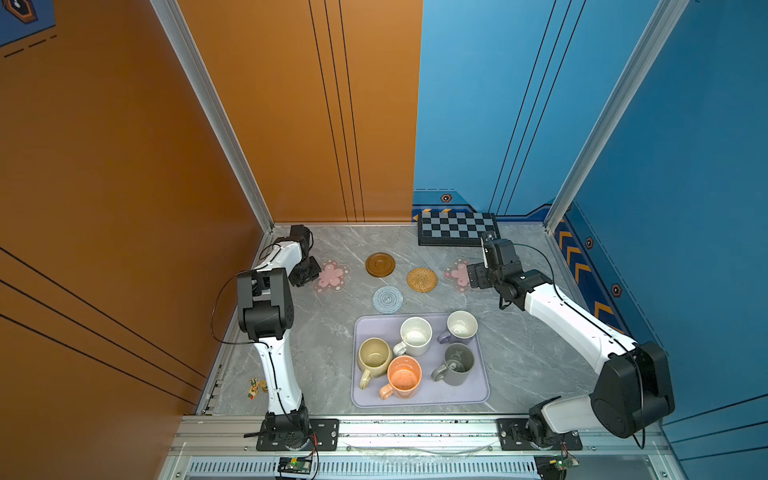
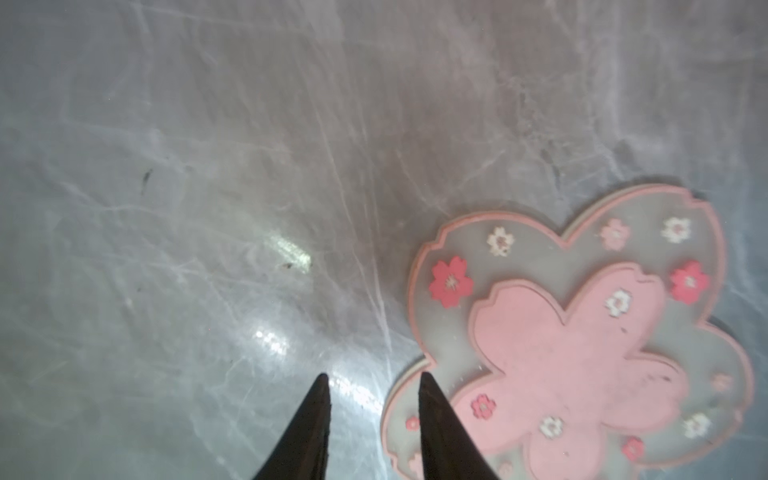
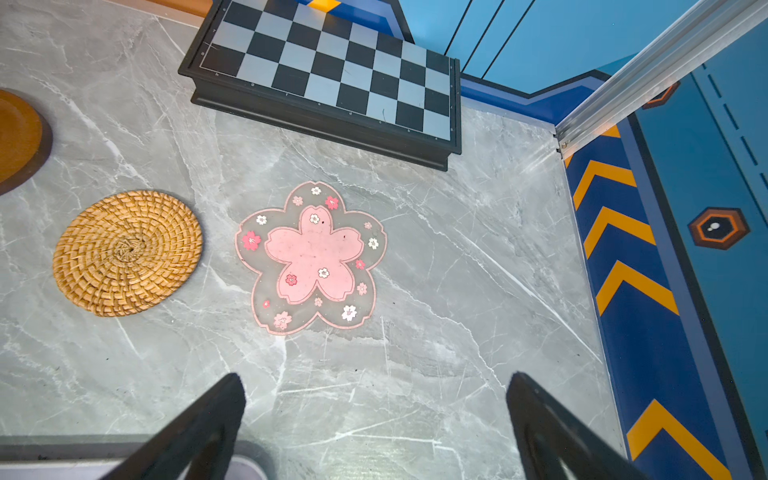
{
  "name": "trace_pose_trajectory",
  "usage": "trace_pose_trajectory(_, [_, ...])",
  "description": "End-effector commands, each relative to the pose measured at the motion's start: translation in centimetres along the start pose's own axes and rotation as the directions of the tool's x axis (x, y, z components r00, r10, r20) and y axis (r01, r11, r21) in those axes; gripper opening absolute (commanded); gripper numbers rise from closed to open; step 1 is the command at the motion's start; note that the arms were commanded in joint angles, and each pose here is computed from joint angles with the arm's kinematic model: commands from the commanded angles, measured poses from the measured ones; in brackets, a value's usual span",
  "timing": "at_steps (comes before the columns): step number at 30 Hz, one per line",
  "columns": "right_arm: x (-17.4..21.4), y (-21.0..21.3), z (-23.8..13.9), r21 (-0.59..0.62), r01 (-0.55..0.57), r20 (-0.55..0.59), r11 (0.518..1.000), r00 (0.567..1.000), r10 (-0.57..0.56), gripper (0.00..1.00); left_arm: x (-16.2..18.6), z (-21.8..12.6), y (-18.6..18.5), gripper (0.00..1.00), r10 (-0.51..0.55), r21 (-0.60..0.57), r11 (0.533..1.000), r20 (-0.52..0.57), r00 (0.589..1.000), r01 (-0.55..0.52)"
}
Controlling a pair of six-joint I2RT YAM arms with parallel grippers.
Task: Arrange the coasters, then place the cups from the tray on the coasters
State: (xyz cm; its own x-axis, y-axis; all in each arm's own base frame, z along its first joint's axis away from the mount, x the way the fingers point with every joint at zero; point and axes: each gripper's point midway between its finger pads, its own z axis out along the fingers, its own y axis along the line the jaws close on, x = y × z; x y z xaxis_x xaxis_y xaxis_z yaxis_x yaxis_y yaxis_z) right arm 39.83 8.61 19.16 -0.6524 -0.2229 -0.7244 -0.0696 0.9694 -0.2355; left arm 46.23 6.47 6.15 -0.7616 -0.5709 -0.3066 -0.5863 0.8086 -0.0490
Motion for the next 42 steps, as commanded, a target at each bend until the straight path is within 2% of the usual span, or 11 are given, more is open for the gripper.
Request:
trace_pose_trajectory(1, [-0.6,1.0,-0.3,-0.035,-0.029,-0.004,0.999,1.000,0.028,1.00,-1.3,-4.9,0.2,0.38,0.008,0.021,1.000,0.096,0.995,-0.010])
trace_pose_trajectory(5, [-0.7,3.0,0.3,-0.086,-0.042,-0.017,0.995,0.999,0.040,0.98,-1.0,-7.7,-0.5,0.39,0.044,0.063,0.997,0.136,0.990,-0.053])
trace_pose_trajectory(9, [-0.9,6.0,0.9,-0.132,-0.006,-0.031,0.991,1.000,0.002,0.97,0.3,-9.6,-1.9,0.40,0.101,0.118,0.986,0.148,0.984,-0.119])
trace_pose_trajectory(14, [-1.4,9.7,2.0,-0.189,0.035,-0.043,0.981,0.998,-0.044,0.88,2.3,-11.2,-3.0,0.40,0.159,0.142,0.973,0.163,0.974,-0.183])
trace_pose_trajectory(18, [-1.4,11.3,3.3,-0.222,0.024,-0.078,0.975,0.996,-0.042,0.82,3.9,-11.9,-3.4,0.40,0.184,0.161,0.964,0.158,0.970,-0.210])
trace_pose_trajectory(23, [-0.9,11.5,5.5,-0.185,0.018,-0.138,0.983,0.990,-0.044,0.82,5.2,-12.3,-3.4,0.40,0.201,0.170,0.959,0.154,0.967,-0.226])
trace_pose_trajectory(30, [0.6,10.2,8.9,-0.064,0.111,-0.262,0.992,0.957,-0.124,0.79,6.0,-11.8,-2.6,0.40,0.218,0.144,0.960,0.146,0.965,-0.239])
trace_pose_trajectory(38, [2.4,9.0,11.8,-0.087,0.014,-0.355,0.996,0.934,-0.044,0.77,6.7,-9.5,-2.7,0.40,0.234,0.122,0.962,0.088,0.968,-0.243])
trace_pose_trajectory(42, [3.7,9.3,13.0,-0.106,0.003,-0.391,0.994,0.919,-0.044,0.77,6.6,-9.1,-3.2,0.40,0.240,0.124,0.960,0.085,0.967,-0.249])
